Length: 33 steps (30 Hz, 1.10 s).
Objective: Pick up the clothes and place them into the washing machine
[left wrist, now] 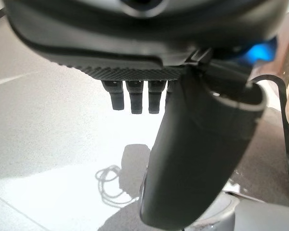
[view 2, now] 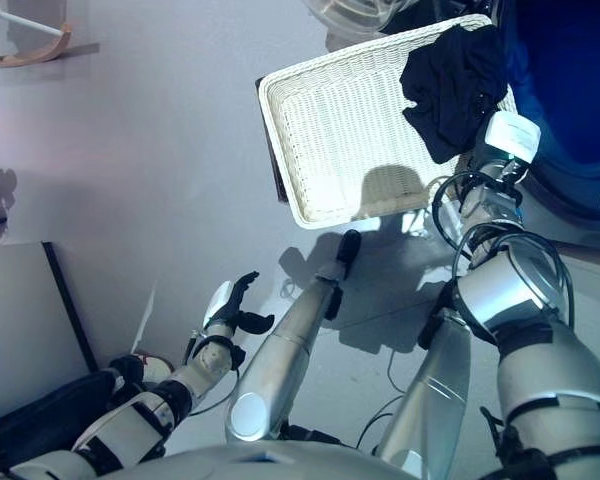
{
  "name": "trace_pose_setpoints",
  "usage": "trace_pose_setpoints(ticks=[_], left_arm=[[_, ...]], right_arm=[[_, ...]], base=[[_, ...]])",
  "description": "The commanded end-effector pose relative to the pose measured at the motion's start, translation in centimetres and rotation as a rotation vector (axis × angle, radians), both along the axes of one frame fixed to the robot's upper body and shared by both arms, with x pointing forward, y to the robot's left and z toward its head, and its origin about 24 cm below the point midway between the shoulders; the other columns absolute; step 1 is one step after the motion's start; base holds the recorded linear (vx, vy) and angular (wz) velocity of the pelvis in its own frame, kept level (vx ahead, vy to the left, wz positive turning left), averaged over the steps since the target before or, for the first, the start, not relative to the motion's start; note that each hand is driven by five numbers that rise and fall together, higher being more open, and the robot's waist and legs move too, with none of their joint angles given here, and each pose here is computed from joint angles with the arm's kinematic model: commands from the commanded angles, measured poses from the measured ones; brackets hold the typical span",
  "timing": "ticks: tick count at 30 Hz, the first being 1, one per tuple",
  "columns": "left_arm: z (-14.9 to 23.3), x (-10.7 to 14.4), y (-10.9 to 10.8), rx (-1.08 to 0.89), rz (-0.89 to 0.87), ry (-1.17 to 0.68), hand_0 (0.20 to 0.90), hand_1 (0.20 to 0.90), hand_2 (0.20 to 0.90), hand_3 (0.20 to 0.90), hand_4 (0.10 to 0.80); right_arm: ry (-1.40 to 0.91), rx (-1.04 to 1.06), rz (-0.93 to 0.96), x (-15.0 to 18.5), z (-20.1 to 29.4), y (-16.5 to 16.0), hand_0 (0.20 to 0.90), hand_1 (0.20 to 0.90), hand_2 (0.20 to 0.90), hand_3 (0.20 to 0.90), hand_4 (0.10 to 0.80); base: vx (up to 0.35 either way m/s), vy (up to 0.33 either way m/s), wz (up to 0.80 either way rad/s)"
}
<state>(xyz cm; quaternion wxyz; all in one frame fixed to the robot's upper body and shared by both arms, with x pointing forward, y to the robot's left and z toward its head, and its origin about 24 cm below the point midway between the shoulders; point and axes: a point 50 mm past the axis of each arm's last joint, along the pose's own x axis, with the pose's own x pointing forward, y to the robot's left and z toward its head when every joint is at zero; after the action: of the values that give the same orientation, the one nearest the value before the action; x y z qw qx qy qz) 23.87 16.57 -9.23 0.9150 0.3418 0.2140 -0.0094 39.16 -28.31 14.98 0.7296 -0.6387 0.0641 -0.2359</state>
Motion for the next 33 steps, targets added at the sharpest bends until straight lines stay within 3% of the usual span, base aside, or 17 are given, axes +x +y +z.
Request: trace_pose_setpoints(ticks=[1, 12, 20, 21, 22, 31, 33], left_arm=[[0.5, 0.1, 1.2, 0.029, 0.023, -0.043, 0.900, 0.900, 0.900, 0.900, 0.800], [1.8, 0.8, 0.7, -0.004, -0.021, -0.121, 0.900, 0.900, 0.900, 0.900, 0.800], [2.0, 0.5, 0.6, -0.024, -0.025, -0.135, 0.900, 0.900, 0.900, 0.900, 0.800], [2.0, 0.5, 0.4, -0.031, -0.031, -0.139, 0.900, 0.900, 0.900, 0.900, 0.800], [2.0, 0.4, 0.2, -0.037, -0.040, -0.141, 0.900, 0.900, 0.900, 0.900, 0.800], [1.6, 0.0, 0.4, -0.041, -0.029, -0.117, 0.900, 0.900, 0.900, 0.900, 0.800], [1.6, -0.1, 0.1, -0.045, -0.048, -0.116, 0.900, 0.900, 0.900, 0.900, 0.800]], right_arm=[[-0.076, -0.143, -0.020, 0.3, 4.5, -1.4, 0.900, 0.900, 0.900, 0.900, 0.800], [-0.105, -0.117, -0.184, -2.2, 6.7, -6.8, 0.900, 0.900, 0.900, 0.900, 0.800], [-0.135, -0.087, -0.220, -3.0, 7.9, -8.2, 0.900, 0.900, 0.900, 0.900, 0.800], [-0.136, -0.077, -0.224, -3.0, 7.9, -8.3, 0.571, 0.571, 0.571, 0.571, 0.580], [-0.143, -0.063, -0.224, -3.0, 8.1, -8.3, 0.300, 0.300, 0.300, 0.300, 0.400], [-0.211, 0.077, -0.211, -2.5, 7.6, -7.5, 0.300, 0.300, 0.300, 0.300, 0.400], [-0.302, 0.241, -0.216, -2.6, 7.5, -7.6, 0.300, 0.300, 0.300, 0.300, 0.400]], base=[[-0.005, -0.040, 0.03], [-0.012, -0.010, 0.14], [0.021, 0.030, 0.07], [0.022, 0.007, 0.06], [0.022, 0.007, 0.04], [0.012, 0.004, 0.01], [0.028, 0.006, -0.02]])
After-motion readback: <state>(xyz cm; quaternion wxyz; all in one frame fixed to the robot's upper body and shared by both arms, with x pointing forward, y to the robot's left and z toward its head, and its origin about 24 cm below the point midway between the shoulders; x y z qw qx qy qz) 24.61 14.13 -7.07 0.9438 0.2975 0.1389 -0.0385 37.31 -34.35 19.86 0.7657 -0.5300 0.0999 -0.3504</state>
